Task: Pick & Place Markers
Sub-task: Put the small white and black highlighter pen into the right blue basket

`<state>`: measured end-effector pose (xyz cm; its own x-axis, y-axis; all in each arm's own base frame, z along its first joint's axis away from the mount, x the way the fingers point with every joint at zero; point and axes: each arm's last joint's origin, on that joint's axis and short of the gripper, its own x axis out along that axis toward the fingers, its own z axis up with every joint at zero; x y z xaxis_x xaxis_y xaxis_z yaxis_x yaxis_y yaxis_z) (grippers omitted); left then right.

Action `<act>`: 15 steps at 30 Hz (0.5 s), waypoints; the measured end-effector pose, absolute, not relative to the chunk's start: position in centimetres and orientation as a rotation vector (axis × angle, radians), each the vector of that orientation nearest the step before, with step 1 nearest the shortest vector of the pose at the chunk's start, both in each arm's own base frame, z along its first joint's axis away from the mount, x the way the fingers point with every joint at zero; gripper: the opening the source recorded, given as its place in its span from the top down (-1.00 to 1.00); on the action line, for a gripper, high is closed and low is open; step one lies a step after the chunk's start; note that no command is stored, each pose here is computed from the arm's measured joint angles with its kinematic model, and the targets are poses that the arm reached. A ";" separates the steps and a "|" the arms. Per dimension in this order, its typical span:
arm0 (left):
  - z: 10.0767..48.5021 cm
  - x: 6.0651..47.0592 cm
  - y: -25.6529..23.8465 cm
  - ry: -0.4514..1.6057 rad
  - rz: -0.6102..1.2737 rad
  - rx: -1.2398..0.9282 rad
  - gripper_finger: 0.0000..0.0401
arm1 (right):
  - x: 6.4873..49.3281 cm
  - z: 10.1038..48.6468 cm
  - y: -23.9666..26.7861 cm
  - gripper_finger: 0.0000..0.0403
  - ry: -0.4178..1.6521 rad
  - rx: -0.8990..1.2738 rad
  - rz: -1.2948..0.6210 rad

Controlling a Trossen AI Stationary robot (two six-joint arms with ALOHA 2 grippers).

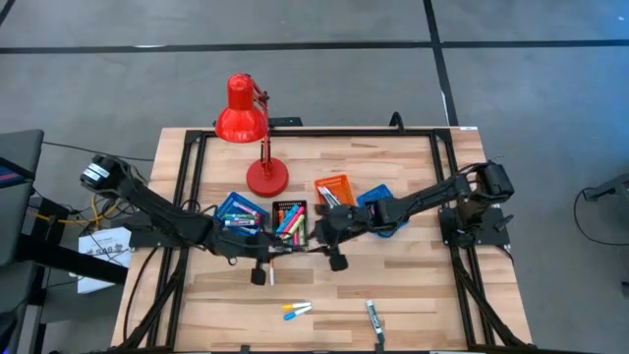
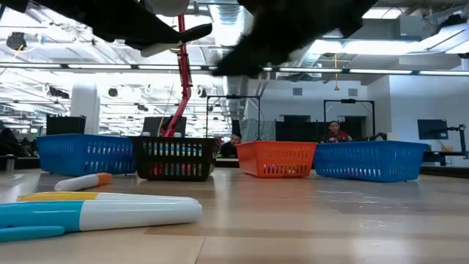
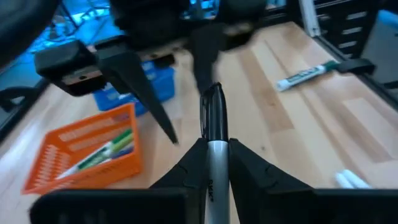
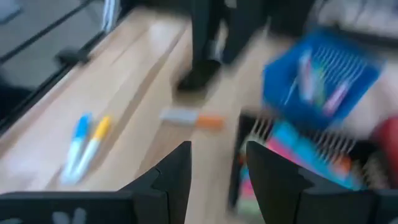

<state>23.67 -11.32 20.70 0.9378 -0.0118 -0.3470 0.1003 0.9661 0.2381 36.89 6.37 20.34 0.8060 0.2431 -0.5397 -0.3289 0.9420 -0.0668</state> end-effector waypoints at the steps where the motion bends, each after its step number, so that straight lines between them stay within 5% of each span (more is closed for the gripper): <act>1: 20.8 23.7 -11.2 0.351 -0.049 0.259 0.76 | 37.4 20.3 6.5 0.29 0.503 -0.190 0.293; 15: 20.7 23.9 -10.0 0.369 0.078 0.282 0.78 | 38.4 20.2 7.0 0.29 0.399 -0.281 0.103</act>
